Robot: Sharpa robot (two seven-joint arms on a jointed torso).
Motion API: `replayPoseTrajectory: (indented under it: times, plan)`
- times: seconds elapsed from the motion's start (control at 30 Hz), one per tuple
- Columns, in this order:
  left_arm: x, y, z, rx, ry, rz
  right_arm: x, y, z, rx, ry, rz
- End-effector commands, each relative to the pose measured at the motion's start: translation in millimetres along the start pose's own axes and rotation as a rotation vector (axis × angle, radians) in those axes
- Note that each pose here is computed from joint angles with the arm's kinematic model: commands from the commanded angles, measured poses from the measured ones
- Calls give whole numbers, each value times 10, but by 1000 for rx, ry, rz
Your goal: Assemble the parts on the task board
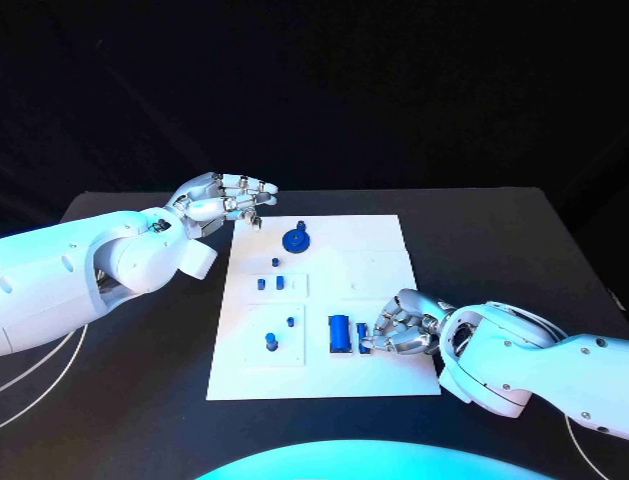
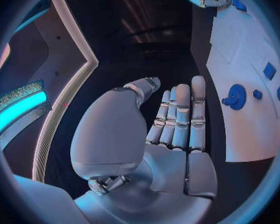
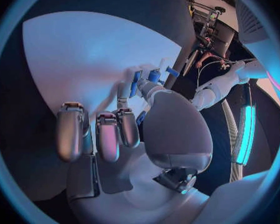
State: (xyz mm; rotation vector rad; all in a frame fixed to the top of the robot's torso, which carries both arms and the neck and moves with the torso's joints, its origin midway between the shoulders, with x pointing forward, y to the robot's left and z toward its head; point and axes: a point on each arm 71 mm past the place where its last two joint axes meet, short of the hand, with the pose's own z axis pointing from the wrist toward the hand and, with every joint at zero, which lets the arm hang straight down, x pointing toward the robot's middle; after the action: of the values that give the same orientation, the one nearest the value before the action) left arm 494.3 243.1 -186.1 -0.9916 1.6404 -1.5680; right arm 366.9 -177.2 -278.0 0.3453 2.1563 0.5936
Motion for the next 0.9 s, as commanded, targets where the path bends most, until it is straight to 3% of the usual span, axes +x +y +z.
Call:
replayPoseTrajectory:
  times: [0.03, 0.23, 0.47, 0.67, 0.9]
  plan:
    - [18, -10, 4, 8, 14, -9, -13, 21, -13, -33, -23, 3]
    - [16, -13, 4, 17, 7, -9, -131, 17, -58, -65, -55, 96]
    - [16, 19, 31, 31, -23, -19, -508, 2, 33, -180, -143, 310]
    - [-23, 51, 101, 64, -103, -28, -1000, -112, 268, -260, -275, 527]
    - [-170, 124, 227, 104, -261, -50, -1475, -259, 603, -343, -399, 627]
